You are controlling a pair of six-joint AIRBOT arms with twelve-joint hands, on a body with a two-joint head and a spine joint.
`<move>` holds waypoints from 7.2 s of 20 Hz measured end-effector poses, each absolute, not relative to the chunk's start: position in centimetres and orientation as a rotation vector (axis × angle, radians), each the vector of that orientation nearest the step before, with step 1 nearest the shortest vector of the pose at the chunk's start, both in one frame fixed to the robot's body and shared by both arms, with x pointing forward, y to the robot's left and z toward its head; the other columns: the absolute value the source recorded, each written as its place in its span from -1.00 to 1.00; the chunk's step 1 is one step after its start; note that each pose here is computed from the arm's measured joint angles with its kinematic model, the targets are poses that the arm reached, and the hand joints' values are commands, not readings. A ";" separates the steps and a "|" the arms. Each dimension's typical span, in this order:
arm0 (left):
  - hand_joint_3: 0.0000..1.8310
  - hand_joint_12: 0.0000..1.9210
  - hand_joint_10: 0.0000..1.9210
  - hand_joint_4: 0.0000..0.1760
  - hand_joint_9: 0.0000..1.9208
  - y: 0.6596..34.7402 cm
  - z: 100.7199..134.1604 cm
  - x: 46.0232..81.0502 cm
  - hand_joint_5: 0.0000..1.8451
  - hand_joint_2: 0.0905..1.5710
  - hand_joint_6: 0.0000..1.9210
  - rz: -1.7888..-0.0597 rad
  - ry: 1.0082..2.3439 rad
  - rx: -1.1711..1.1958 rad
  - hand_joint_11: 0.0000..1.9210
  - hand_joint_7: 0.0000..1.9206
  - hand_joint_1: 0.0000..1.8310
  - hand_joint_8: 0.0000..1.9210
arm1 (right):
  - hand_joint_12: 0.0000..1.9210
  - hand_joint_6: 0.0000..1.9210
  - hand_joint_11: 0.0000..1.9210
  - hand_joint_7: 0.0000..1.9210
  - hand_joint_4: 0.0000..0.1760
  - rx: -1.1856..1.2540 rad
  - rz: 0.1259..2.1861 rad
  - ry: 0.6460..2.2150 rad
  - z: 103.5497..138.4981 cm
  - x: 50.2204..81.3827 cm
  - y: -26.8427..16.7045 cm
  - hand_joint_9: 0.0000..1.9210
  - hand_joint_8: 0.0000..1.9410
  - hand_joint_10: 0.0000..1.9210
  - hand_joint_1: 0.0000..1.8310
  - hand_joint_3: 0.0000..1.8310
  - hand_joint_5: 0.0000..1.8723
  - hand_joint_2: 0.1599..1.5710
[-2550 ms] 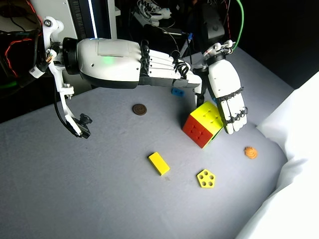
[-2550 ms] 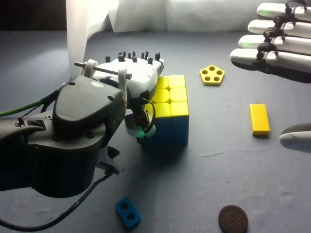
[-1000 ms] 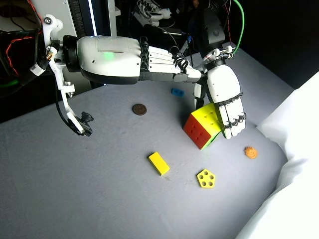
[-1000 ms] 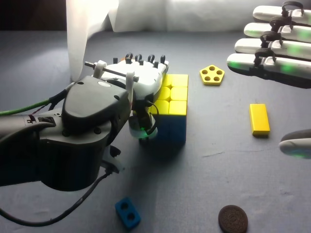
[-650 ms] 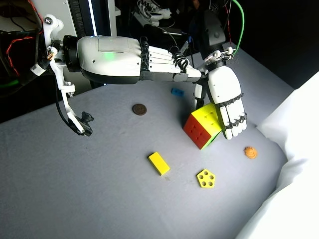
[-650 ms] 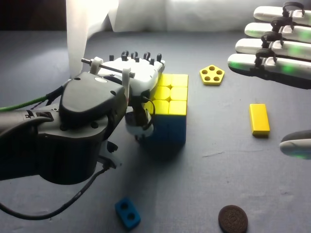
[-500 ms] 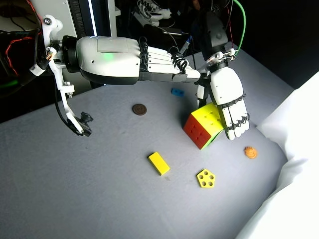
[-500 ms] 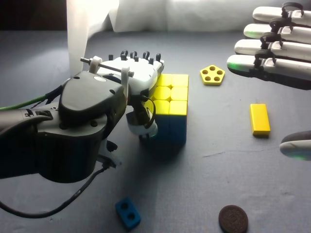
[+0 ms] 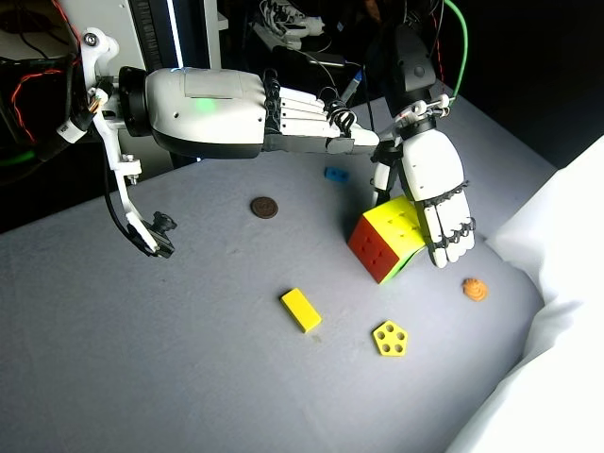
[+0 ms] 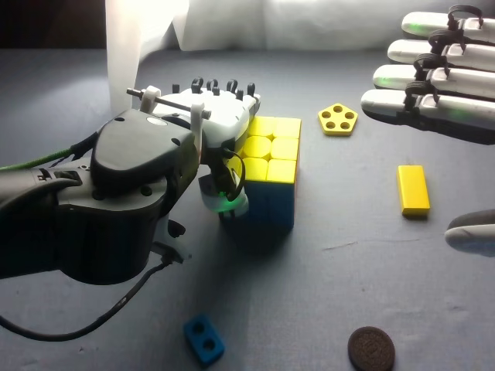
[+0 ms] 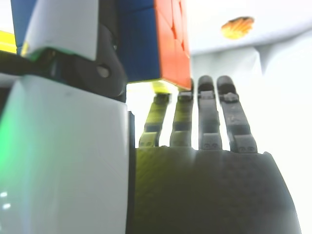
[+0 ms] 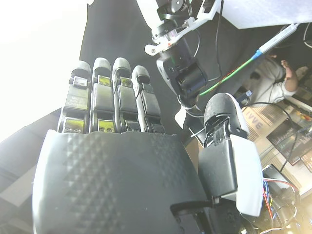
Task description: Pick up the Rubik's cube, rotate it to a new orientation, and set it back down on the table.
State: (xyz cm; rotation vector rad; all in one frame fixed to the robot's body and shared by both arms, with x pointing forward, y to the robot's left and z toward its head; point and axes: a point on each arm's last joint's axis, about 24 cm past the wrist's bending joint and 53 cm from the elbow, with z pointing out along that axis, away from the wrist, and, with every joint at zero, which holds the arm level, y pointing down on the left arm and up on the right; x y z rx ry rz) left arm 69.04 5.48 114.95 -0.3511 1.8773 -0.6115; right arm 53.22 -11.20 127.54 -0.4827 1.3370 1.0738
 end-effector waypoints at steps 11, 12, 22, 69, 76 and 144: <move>-0.99 0.67 0.28 -1.00 -0.79 5.5 115.5 69.2 -0.63 0.36 -0.40 -0.605 1.857 -0.336 -0.98 -0.70 0.30 -0.05 | -0.99 -0.99 -0.99 -0.85 -1.00 -0.486 1.074 1.342 127.3 53.1 -11.2 -0.88 -1.00 -0.99 -1.00 -1.00 -0.86 0.52; -1.00 0.74 0.40 -1.00 -0.76 5.5 115.5 69.2 -0.67 0.34 -0.11 -0.604 1.857 -0.336 -0.95 -0.72 0.33 0.16 | -1.00 -0.99 -1.00 -0.85 -1.00 -0.486 1.074 1.343 127.3 53.1 -11.2 -0.89 -1.00 -0.99 -1.00 -1.00 -0.86 0.52; -1.00 0.81 0.69 -1.00 -0.73 6.2 115.4 68.6 -0.40 0.68 0.66 -0.564 1.895 -0.377 -0.80 -0.71 0.14 0.70 | -0.99 -0.99 -0.99 -0.85 -1.00 -0.423 1.065 1.342 127.7 54.0 -12.0 -0.88 -1.00 -0.99 -1.00 -1.00 -0.86 0.53; -1.00 0.81 0.65 -1.00 -0.70 7.0 123.9 67.4 -0.73 0.36 0.57 -0.491 1.883 -0.462 -0.76 -0.70 0.33 0.58 | 1.00 -0.99 -0.50 -0.44 -1.00 -0.395 1.049 1.557 124.9 57.1 -4.7 -0.42 0.80 1.00 -0.84 -1.00 -0.80 0.50; -1.00 0.87 0.70 -1.00 -0.76 7.0 123.9 67.4 -0.69 0.52 0.65 -0.492 1.883 -0.462 -0.83 -0.71 0.28 0.67 | 1.00 -0.99 -0.49 -0.44 -1.00 -0.353 1.038 1.597 124.5 58.6 -4.8 -0.40 0.81 1.00 -0.85 -1.00 -0.79 0.50; -1.00 0.93 0.78 -0.75 -0.75 7.3 124.8 67.5 -0.48 0.79 0.84 -0.496 1.864 -0.468 -0.82 -0.53 0.10 0.84 | 1.00 -0.99 -0.49 -0.42 -1.00 -0.379 1.016 1.659 121.5 58.6 -3.7 -0.38 0.81 1.00 -0.84 -1.00 -0.80 0.51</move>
